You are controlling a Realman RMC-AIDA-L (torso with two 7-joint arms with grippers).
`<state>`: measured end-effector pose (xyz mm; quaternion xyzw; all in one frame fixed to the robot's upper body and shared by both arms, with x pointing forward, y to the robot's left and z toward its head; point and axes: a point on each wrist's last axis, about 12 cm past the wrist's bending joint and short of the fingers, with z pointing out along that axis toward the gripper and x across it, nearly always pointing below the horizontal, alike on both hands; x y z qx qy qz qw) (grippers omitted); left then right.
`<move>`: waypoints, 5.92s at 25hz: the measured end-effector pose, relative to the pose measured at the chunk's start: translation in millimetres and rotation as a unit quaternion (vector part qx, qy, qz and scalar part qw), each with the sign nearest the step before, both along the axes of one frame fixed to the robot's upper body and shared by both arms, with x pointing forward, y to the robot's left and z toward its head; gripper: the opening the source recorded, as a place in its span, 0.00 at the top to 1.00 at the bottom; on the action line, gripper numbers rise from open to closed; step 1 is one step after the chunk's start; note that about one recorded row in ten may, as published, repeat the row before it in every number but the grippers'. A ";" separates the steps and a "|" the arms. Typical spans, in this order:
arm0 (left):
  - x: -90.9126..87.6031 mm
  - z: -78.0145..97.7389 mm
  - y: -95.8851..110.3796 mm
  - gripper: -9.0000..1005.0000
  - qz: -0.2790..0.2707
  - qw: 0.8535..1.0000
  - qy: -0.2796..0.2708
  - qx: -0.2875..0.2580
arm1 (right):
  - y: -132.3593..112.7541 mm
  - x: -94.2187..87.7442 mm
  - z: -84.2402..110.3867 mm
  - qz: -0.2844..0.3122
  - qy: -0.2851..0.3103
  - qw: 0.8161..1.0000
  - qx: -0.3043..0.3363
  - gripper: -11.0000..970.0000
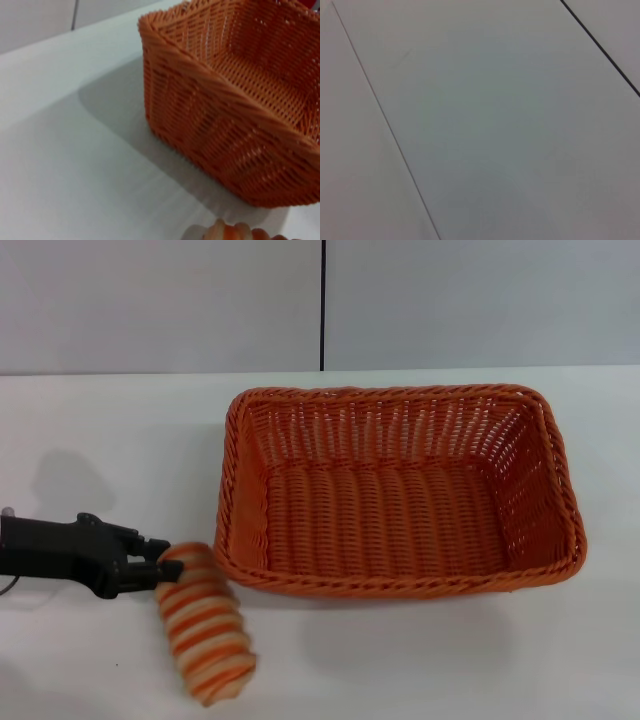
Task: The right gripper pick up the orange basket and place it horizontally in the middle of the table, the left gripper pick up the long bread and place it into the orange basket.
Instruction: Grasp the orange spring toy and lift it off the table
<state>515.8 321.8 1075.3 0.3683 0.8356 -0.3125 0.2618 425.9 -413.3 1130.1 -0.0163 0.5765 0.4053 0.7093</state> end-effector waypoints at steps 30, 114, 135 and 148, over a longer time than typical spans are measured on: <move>25.5 60.9 25.3 0.84 0.058 0.989 -0.134 0.005 | 2.9 9.1 1.3 0.003 -0.009 1.000 0.010 0.36; 61.5 30.1 -29.9 0.46 -0.008 0.959 -0.174 0.224 | 3.8 25.5 -13.2 -0.024 0.005 0.999 0.022 0.36; 63.7 36.1 -27.1 0.61 0.015 0.961 -0.177 0.211 | 4.6 27.8 -12.8 -0.023 0.005 0.999 0.023 0.36; 63.8 45.4 -21.5 0.71 0.035 0.962 -0.190 0.193 | 5.4 27.9 -13.3 -0.022 0.005 0.999 0.024 0.36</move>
